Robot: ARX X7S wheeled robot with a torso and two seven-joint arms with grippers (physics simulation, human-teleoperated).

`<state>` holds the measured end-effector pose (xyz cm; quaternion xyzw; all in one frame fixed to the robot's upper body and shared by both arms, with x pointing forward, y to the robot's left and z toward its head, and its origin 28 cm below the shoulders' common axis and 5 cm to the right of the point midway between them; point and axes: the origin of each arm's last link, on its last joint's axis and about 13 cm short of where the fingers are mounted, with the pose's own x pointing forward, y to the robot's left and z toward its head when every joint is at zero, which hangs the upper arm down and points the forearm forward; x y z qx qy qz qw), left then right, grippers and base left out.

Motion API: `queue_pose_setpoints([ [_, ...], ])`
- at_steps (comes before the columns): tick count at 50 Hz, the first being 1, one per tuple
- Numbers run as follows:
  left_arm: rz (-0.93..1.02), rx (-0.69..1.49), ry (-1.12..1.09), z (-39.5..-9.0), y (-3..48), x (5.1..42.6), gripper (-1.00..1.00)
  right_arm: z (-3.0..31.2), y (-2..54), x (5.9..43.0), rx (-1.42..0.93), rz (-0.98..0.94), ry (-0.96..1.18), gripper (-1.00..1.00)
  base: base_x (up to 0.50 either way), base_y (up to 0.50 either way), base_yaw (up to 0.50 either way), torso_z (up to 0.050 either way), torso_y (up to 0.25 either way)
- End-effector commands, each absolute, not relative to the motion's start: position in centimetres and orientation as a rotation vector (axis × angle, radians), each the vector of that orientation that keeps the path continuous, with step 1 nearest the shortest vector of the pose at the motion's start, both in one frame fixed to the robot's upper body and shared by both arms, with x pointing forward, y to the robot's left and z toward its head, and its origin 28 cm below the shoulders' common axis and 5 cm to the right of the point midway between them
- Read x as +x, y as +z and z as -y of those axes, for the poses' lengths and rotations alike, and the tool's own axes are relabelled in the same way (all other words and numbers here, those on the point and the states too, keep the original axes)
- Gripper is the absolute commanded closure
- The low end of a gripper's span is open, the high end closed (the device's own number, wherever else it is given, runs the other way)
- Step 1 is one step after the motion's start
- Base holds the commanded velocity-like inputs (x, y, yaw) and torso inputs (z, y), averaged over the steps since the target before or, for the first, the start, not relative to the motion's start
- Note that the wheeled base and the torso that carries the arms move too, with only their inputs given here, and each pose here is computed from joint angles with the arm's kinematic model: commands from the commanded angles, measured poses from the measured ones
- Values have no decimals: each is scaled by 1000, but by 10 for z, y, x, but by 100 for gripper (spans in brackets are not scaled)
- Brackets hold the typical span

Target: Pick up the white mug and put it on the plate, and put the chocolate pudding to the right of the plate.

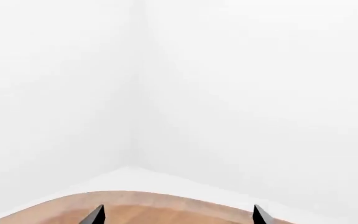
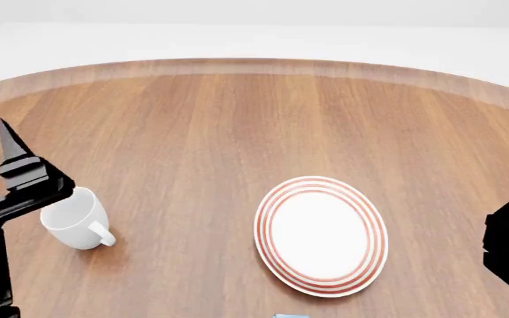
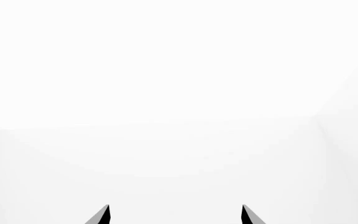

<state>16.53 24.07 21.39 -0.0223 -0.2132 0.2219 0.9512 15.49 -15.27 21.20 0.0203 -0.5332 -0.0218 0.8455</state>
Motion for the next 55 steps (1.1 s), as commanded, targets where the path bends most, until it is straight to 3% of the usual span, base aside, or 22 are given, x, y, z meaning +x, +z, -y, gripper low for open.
queue_pose_setpoints([
  [1, 271, -16, 401, -217, 224, 182, -100, 155, 211, 154, 16, 1133, -62, -100, 0, 0, 0, 0, 0],
  [24, -8, -226, 605, -189, 239, 234, -100, 154, 210, 155, 22, 1130, -56, -100, 0, 0, 0, 0, 0],
  [55, -293, -163, 868, -176, 200, 297, -100, 154, 209, 155, 31, 1126, -52, -100, 0, 0, 0, 0, 0],
])
